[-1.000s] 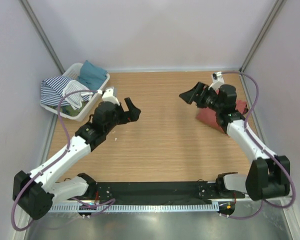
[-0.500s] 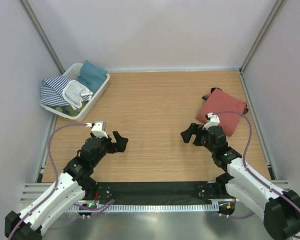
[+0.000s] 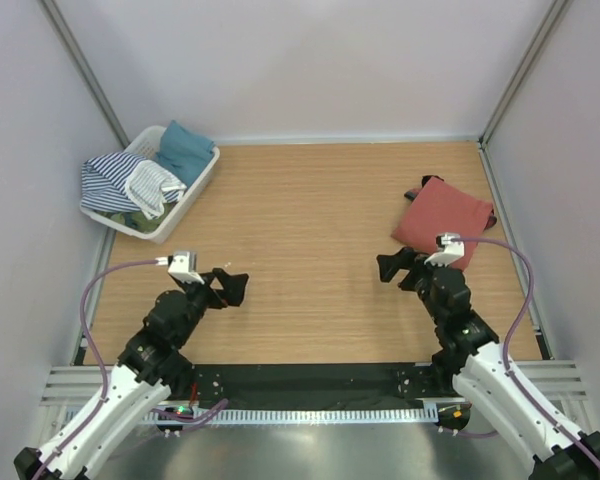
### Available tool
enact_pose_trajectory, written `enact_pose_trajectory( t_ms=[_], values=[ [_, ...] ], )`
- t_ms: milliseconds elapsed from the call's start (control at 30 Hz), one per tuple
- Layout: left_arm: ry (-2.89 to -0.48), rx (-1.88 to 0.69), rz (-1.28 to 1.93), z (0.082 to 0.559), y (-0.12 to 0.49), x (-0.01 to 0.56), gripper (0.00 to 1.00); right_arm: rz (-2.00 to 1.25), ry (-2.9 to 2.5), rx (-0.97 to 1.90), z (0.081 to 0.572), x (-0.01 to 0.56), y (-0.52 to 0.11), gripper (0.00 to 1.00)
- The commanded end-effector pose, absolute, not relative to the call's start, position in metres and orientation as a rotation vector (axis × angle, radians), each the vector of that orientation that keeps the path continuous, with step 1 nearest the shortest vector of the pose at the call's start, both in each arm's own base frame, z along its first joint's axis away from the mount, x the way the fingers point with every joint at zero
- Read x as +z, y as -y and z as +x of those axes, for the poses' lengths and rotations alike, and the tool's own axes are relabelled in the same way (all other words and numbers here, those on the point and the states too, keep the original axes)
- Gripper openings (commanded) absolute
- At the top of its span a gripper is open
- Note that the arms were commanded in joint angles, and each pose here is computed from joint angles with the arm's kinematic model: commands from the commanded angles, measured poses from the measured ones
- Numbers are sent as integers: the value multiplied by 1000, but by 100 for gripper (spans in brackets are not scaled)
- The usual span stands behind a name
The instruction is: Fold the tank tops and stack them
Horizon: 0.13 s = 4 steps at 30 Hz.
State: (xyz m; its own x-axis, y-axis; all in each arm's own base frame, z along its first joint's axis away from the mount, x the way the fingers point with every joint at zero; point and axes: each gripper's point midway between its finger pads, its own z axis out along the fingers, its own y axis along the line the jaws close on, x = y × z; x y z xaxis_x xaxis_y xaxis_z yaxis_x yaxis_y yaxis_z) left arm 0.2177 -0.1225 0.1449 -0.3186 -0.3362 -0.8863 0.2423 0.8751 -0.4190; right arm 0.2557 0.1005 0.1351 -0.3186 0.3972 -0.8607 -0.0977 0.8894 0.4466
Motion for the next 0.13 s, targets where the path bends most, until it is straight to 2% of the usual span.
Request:
enact_pose_trajectory(
  t_ms=[0,100],
  values=[
    [-1781,-564,-69,221,121,149,99,264,-1826,460,260,135,-93,99],
    [-1793,-559,-66,222,122,148,100,267,-1827,456,260,134,-93,100]
  ],
)
